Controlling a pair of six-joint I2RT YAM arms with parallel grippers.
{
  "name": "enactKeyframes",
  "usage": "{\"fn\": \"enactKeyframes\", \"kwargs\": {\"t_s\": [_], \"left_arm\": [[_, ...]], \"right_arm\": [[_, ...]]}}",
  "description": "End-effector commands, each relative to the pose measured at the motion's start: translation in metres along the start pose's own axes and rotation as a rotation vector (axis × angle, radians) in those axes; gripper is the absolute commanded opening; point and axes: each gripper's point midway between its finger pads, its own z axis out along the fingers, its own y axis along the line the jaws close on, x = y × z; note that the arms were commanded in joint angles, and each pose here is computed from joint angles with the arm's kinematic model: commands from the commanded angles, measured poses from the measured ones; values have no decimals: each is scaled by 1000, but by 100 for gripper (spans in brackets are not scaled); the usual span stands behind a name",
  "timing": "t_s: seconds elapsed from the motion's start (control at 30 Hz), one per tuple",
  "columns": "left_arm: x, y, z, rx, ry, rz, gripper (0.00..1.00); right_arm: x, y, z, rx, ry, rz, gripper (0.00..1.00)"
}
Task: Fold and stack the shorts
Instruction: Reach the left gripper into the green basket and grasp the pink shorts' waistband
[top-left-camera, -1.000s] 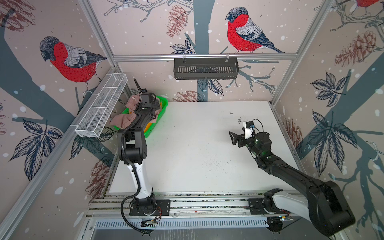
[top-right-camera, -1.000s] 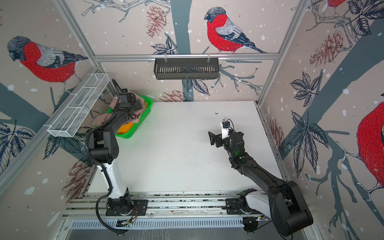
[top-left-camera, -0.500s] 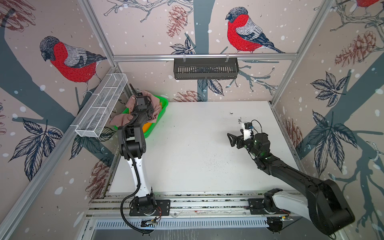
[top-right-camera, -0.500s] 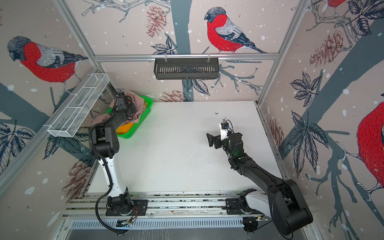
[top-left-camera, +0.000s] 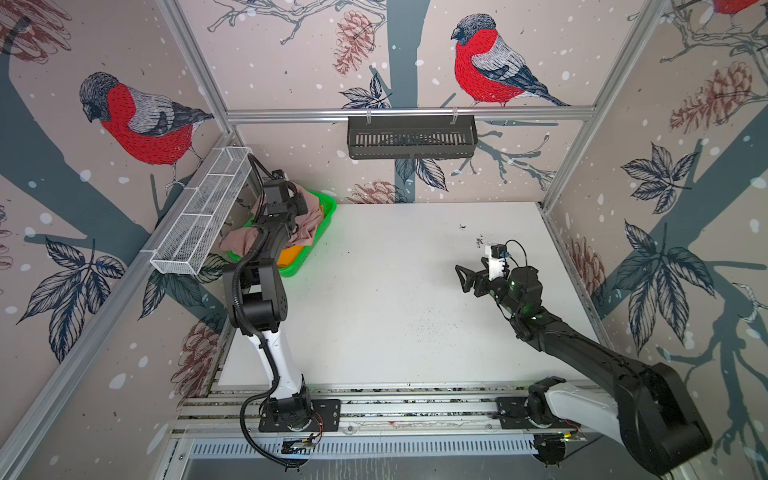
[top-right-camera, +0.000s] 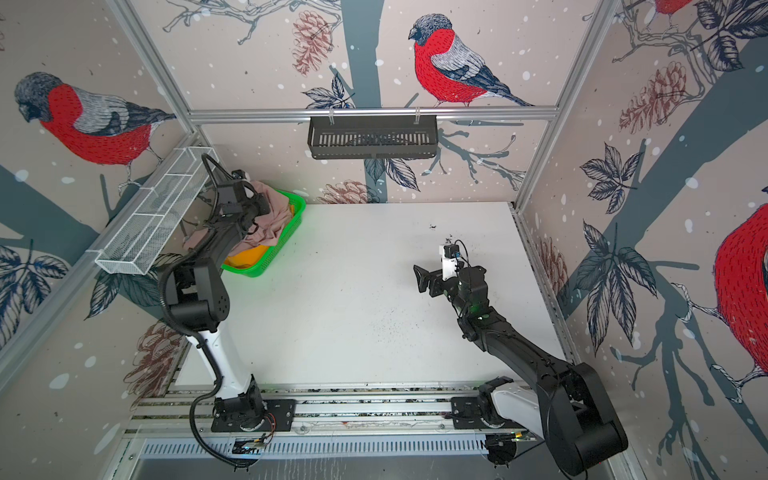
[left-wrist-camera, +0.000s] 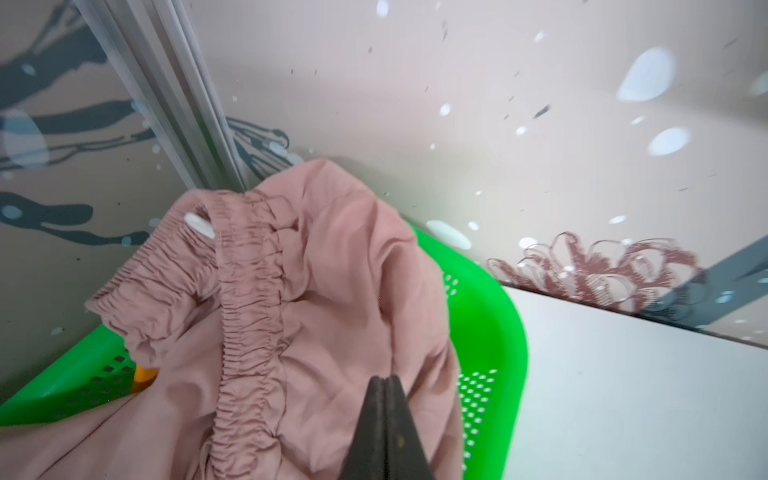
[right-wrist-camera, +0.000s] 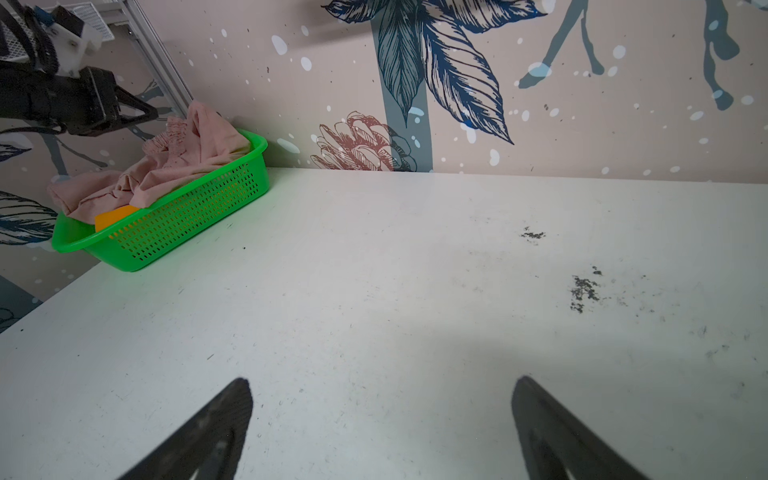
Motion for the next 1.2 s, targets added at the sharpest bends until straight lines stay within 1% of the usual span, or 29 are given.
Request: {"fn": "enactKeyframes", "kwargs": {"t_s": [0.0, 0.1, 0.13, 0.17, 0.2, 0.23, 0.3, 0.47, 0.53, 0.6, 0.77, 0.9, 1.03, 1.13, 1.17], "left_arm": [[-24, -22, -30, 96, -49, -4, 0], [-29, -15, -43, 47, -46, -5, 1], [-26, -10, -42, 21, -36, -4, 33], [-21, -5, -38, -8, -19, -1, 72], [-15, 0, -32, -30, -1, 4, 96], [-8, 3, -26, -43, 23, 9, 98], [6, 11, -12, -79, 67, 14, 98], [35, 30, 20, -162, 118, 21, 98], [44, 39, 30, -201, 119, 19, 98], [50, 49, 37, -253, 91, -1, 98], [69, 67, 52, -332, 108, 29, 98], [91, 73, 67, -352, 142, 42, 98], [105, 77, 80, -356, 166, 69, 98], [107, 79, 86, -361, 174, 73, 94], [106, 77, 87, -351, 170, 71, 89]], "right_arm": [[-18, 8, 0, -35, -49, 8, 97], [-22, 12, 1, -59, -54, 16, 97], [-21, 14, 1, -68, -52, 17, 98], [-22, 15, 2, -74, -53, 18, 98], [-21, 17, 2, -80, -51, 21, 98], [-20, 17, 3, -83, -48, 22, 98], [-18, 20, 4, -90, -39, 25, 98], [-13, 26, 7, -108, -22, 32, 98], [-11, 28, 9, -114, -15, 31, 98], [-7, 30, 11, -120, -4, 35, 98], [0, 34, 17, -137, 24, 38, 98], [2, 38, 22, -153, 32, 38, 98], [9, 40, 28, -159, 63, 46, 98], [10, 45, 28, -172, 59, 58, 98], [11, 45, 28, -173, 59, 61, 98]]}}
